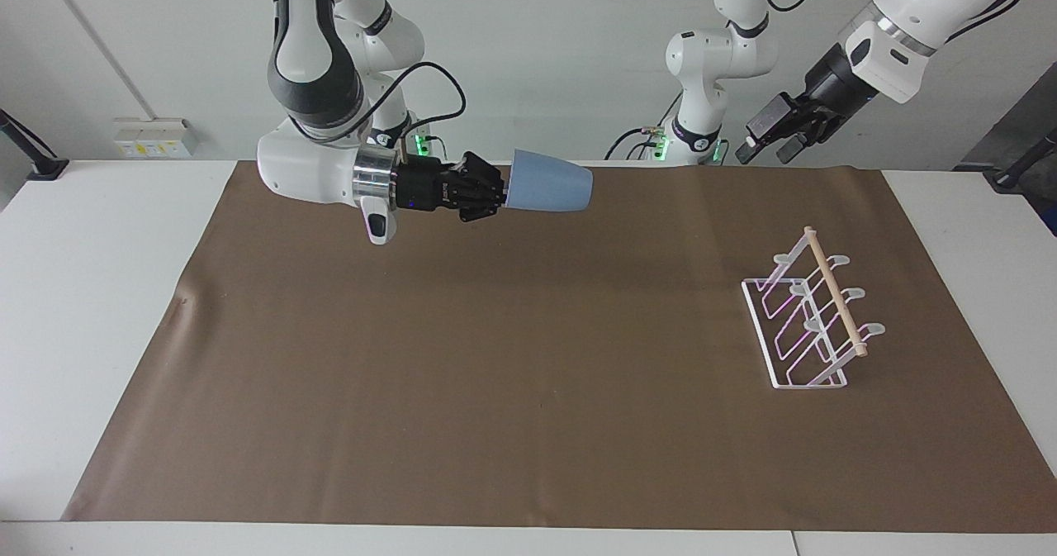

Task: Hang cup on cup holder
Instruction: 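Bring the open left gripper to the cup held by the right gripper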

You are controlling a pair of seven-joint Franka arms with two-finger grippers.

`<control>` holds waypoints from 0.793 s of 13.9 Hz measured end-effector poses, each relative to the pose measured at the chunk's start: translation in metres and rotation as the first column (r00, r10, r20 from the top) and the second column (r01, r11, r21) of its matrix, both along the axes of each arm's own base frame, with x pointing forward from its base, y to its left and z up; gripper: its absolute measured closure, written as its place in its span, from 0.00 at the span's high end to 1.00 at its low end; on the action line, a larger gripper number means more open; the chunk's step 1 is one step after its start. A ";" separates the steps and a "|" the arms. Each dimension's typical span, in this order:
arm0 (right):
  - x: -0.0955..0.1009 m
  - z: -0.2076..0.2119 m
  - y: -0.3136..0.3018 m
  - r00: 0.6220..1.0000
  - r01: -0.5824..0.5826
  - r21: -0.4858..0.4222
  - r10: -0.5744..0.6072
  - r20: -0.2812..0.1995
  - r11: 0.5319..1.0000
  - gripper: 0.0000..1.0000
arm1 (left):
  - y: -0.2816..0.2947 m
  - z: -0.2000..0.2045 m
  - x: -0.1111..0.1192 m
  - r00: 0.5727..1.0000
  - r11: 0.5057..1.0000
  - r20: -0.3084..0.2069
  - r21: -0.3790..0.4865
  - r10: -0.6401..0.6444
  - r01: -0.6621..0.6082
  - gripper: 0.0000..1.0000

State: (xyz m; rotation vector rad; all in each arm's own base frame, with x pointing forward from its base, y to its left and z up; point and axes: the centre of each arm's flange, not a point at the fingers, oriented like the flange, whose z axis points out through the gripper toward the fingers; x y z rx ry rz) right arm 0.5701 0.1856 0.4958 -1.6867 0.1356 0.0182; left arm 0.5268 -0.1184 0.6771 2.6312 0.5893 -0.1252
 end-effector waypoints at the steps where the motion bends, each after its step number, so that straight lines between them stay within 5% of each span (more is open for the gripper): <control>1: 0.000 0.000 0.000 1.000 0.000 0.000 0.000 0.000 1.000 0.06 | -0.010 0.003 0.001 0.998 0.997 -0.023 -0.042 0.064 -0.065 1.00; 5: -0.001 0.000 0.002 1.000 -0.004 0.000 0.004 0.000 1.000 0.06 | -0.035 0.016 0.005 0.960 0.947 -0.110 -0.167 0.257 -0.273 1.00; 11: -0.001 0.000 0.004 1.000 -0.004 -0.001 0.004 -0.006 1.000 0.06 | -0.079 0.022 0.005 0.842 0.826 -0.260 -0.203 0.472 -0.526 1.00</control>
